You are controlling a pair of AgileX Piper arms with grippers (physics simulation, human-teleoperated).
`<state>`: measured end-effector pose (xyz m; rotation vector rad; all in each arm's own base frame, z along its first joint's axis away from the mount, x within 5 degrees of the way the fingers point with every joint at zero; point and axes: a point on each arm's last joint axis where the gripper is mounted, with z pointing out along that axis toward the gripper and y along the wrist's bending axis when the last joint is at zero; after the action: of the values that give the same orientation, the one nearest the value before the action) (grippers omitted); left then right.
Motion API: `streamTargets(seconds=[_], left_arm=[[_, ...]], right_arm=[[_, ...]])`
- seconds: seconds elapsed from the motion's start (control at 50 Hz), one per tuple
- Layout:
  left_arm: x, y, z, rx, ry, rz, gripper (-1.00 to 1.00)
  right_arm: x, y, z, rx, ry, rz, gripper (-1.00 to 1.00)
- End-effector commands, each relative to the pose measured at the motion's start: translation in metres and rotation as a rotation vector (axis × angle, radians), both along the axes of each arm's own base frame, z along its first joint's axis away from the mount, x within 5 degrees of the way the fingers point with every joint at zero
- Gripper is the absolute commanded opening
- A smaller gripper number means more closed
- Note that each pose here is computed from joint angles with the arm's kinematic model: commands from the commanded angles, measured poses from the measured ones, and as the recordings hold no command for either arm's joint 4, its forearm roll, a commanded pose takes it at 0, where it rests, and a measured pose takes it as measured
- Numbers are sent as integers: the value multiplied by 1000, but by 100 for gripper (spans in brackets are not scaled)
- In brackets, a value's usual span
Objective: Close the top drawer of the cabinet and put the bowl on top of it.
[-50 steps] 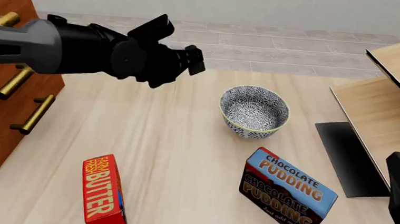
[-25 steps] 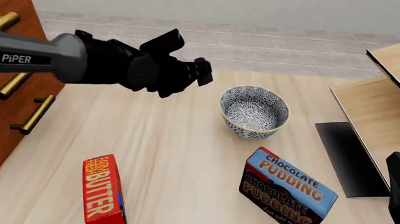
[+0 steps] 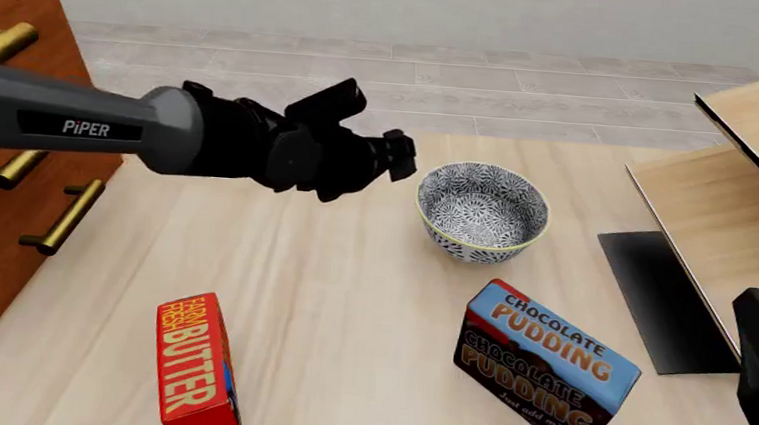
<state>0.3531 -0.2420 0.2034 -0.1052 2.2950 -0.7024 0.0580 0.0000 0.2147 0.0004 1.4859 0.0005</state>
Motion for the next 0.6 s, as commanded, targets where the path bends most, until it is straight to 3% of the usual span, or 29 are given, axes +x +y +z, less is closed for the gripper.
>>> streamTargets(seconds=[0.02, 0.6], left_arm=[[2, -6, -10, 3, 12, -6, 100], [-3, -28, -34, 2, 29, -43, 100]], right_arm=[[-1, 0, 0, 0, -1, 0, 100], [-1, 0, 0, 0, 0, 0, 100]])
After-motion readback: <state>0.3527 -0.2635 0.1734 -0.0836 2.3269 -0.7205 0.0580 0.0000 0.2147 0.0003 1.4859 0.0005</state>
